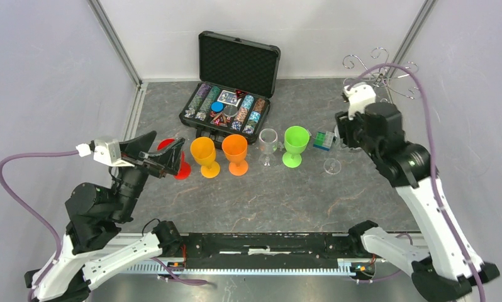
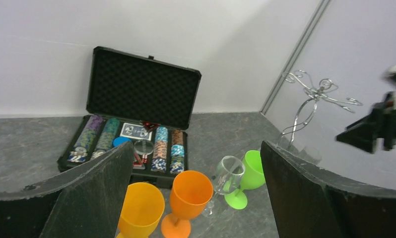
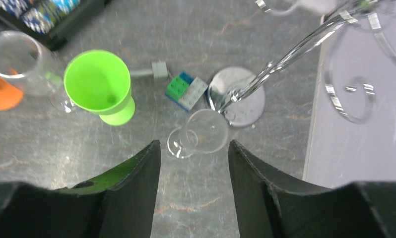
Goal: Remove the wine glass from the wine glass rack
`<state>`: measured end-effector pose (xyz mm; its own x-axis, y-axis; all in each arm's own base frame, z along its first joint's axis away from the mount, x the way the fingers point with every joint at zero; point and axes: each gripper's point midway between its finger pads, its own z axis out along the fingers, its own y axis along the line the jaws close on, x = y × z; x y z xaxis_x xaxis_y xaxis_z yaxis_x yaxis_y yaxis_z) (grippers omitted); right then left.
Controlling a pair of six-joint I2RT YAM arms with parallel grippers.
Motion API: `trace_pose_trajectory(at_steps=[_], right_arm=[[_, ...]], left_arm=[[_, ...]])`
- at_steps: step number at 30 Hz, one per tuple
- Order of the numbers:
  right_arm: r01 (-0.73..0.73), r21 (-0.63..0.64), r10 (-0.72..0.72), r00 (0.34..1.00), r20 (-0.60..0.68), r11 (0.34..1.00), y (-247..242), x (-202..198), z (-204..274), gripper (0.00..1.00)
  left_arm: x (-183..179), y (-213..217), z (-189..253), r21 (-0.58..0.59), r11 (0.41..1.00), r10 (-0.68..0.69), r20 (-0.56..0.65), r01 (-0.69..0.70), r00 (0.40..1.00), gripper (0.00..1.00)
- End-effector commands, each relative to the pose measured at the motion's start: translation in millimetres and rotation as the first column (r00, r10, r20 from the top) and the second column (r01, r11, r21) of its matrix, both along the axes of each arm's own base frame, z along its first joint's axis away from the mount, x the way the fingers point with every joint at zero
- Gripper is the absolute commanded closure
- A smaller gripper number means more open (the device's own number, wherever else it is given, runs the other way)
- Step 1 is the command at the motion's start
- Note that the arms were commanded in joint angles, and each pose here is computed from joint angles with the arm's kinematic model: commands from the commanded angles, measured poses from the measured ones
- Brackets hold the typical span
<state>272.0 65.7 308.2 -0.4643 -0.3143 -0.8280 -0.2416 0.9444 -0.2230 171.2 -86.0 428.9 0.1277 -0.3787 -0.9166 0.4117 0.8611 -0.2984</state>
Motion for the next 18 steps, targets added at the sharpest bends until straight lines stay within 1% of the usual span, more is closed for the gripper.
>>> trace_pose_trajectory(at_steps=[1, 3, 6, 8, 9, 10, 12, 13, 18], right_arm=[[0.032, 0.11, -0.06, 0.964, 0.258, 0.993, -14.3, -14.1, 69.8, 0.42], [0.072, 0.134, -0.114, 0.934, 0.338, 0.988, -29.6, -26.6, 83.5, 0.41], [0.131, 0.177, -0.197, 0.879, 0.435, 0.975, -53.6, -49.9, 95.0, 0.4], [0.163, 0.215, -0.251, 0.836, 0.488, 0.963, -68.7, -66.1, 101.4, 0.38], [0.18, 0.238, -0.281, 0.81, 0.515, 0.955, -77.6, -76.5, 105.1, 0.34], [0.194, 0.26, -0.309, 0.783, 0.539, 0.946, -85.9, -86.4, 109.1, 0.29], [0.212, 0.294, -0.349, 0.74, 0.575, 0.932, -99.1, -103.0, 115.1, 0.04], [0.213, 0.305, -0.36, 0.722, 0.59, 0.928, -103.8, -110.3, 118.1, 0.02], [0.197, 0.361, -0.395, 0.663, 0.636, 0.912, -118.8, -139.3, 129.1, 0.02]], left_arm=[[-2.2, 22.4, -14.1, 0.065, 0.995, 0.076, -0.09, -0.07, 0.993, 0.0], [-1.9, 36.3, -23.7, 0.071, 0.989, 0.137, -0.153, -0.127, 0.979, 0.0], [-4.5, 51.9, -38.8, 0.113, 0.978, 0.199, -0.217, -0.178, 0.956, 0.0], [-7.9, 60.0, -46.7, 0.125, 0.973, 0.221, -0.249, -0.195, 0.943, 0.0], [-10.0, 64.5, -50.8, 0.122, 0.971, 0.232, -0.268, -0.206, 0.935, 0.0], [-12.1, 70.9, -52.3, 0.111, 0.968, 0.248, -0.282, -0.225, 0.927, 0.0], [-17.7, 80.2, -55.8, 0.097, 0.966, 0.258, -0.306, -0.239, 0.916, 0.0], [-20.4, 83.7, -56.9, 0.085, 0.966, 0.257, -0.317, -0.243, 0.913, 0.0], [-32.3, 104.4, -62.4, 0.033, 0.96, 0.271, -0.348, -0.277, 0.897, 0.0]])
